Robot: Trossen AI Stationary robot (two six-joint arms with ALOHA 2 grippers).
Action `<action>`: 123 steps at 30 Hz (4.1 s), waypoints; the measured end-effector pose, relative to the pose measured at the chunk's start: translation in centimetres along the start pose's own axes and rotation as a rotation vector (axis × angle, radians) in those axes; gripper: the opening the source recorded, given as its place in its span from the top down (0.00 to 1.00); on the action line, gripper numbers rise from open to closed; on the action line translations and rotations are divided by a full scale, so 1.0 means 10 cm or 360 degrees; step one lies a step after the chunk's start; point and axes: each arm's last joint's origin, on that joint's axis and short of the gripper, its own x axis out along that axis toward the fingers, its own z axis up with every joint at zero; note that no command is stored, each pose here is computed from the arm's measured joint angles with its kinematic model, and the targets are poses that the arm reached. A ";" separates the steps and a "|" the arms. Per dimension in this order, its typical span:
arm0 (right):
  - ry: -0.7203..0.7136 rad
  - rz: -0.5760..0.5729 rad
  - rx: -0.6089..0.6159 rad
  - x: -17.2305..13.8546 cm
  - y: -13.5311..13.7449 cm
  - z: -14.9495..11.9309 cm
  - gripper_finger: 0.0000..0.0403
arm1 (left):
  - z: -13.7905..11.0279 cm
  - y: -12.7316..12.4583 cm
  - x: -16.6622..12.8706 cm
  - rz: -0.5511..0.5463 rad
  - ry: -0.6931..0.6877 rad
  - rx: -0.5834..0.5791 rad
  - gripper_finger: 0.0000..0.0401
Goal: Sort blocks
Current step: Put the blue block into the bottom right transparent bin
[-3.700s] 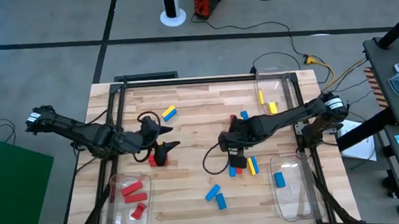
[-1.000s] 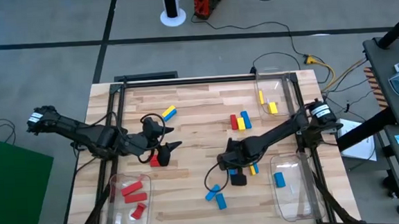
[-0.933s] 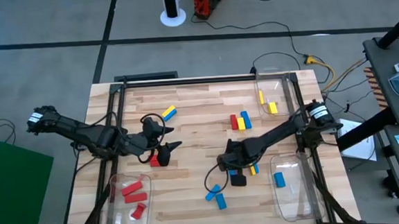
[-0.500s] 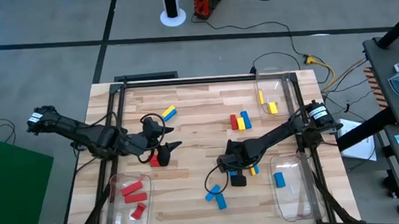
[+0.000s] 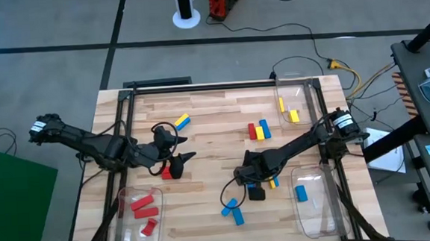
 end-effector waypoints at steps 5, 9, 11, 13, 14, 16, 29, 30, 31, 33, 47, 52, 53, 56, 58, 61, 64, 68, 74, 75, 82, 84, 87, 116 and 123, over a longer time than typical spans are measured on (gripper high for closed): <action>-0.0029 0.0006 0.0012 -0.11 -0.01 0.02 0.14 | 0.00 0.00 0.00 0.0000 0.0001 0.0007 0.27; -0.0102 0.0032 0.0014 -0.34 0.00 0.08 0.14 | 0.00 0.00 0.00 0.0000 0.0001 0.0024 0.27; -0.0120 0.0040 0.0014 -0.48 0.01 0.10 0.14 | 0.00 0.00 0.00 -0.0001 0.0000 0.0031 0.27; -0.0114 0.0062 0.0006 -0.63 0.02 0.11 0.14 | 0.00 0.00 0.00 -0.0001 0.0000 0.0038 0.27; -0.0125 0.0076 -0.0006 -0.73 0.03 0.12 0.14 | 0.00 0.00 0.00 -0.0002 -0.0001 0.0042 0.27; -0.0136 0.0088 -0.0029 -0.93 0.04 0.11 0.14 | 0.00 0.00 0.00 -0.0004 -0.0003 0.0051 0.27; 0.0028 0.0066 -0.0208 -1.64 0.26 -0.48 0.14 | 0.06 -0.04 0.00 -0.0054 -0.0081 0.0071 0.27; 0.0033 0.0069 -0.0222 -1.66 0.29 -0.52 0.14 | 0.06 -0.04 0.00 -0.0059 -0.0089 0.0065 0.27; 0.0037 0.0069 -0.0227 -1.68 0.31 -0.57 0.14 | 0.07 -0.04 -0.01 -0.0061 -0.0092 0.0062 0.27; 0.0054 0.0065 -0.0216 -1.69 0.35 -0.67 0.14 | 0.07 -0.04 -0.01 -0.0061 -0.0092 0.0062 0.27; 0.0136 -0.0063 -0.0354 -1.68 0.68 -1.40 0.14 | 0.21 -0.14 0.00 -0.0152 -0.0331 -0.0144 0.27; 0.0096 -0.0032 -0.0371 -1.58 0.65 -1.63 0.14 | 0.26 -0.21 0.08 -0.0106 -0.0497 -0.0274 0.27; 0.0089 -0.0028 -0.0352 -1.55 0.64 -1.66 0.14 | 0.26 -0.23 0.10 -0.0104 -0.0510 -0.0301 0.27; 0.0052 -0.0003 -0.0299 -1.48 0.59 -1.73 0.14 | 0.23 -0.28 0.18 -0.0120 -0.0522 -0.0411 0.27; 0.0029 0.0020 -0.0266 -1.44 0.57 -1.75 0.13 | 0.19 -0.30 0.24 -0.0131 -0.0507 -0.0514 0.27; 0.0006 0.0070 -0.0247 -1.37 0.57 -1.77 0.13 | 0.13 -0.34 0.33 -0.0146 -0.0466 -0.0681 0.27; 0.0037 0.0104 -0.0255 -1.33 0.59 -1.81 0.13 | 0.08 -0.38 0.40 -0.0200 -0.0385 -0.0772 0.27; 0.0079 0.0077 -0.0249 -1.29 0.61 -1.87 0.11 | 0.13 -0.50 0.46 -0.0266 -0.0253 -0.0780 0.27; 0.0129 0.0076 -0.0250 -1.25 0.65 -1.97 0.10 | 0.30 -0.68 0.51 -0.0098 0.0054 -0.0565 0.27; 0.0141 0.0080 -0.0248 -1.24 0.65 -1.99 0.10 | 0.33 -0.71 0.51 -0.0048 0.0109 -0.0511 0.27; 0.0191 0.0105 -0.0223 -1.23 0.68 -2.06 0.10 | 0.41 -0.89 0.61 0.0181 0.0472 -0.0175 0.27; 0.0191 0.0103 -0.0202 -1.23 0.68 -2.06 0.09 | 0.42 -0.95 0.65 0.0145 0.0515 -0.0117 0.27; 0.0189 0.0105 -0.0170 -1.23 0.68 -2.06 0.09 | 0.40 -1.00 0.73 0.0137 0.0539 -0.0079 0.27; 0.0196 -0.0002 -0.0047 -1.11 0.67 -2.07 0.08 | 0.41 -1.01 0.73 0.0146 0.0528 -0.0125 0.33; 0.0241 -0.0078 -0.0055 -1.00 0.71 -2.06 0.02 | 0.42 -1.01 0.73 0.0155 0.0519 -0.0123 0.33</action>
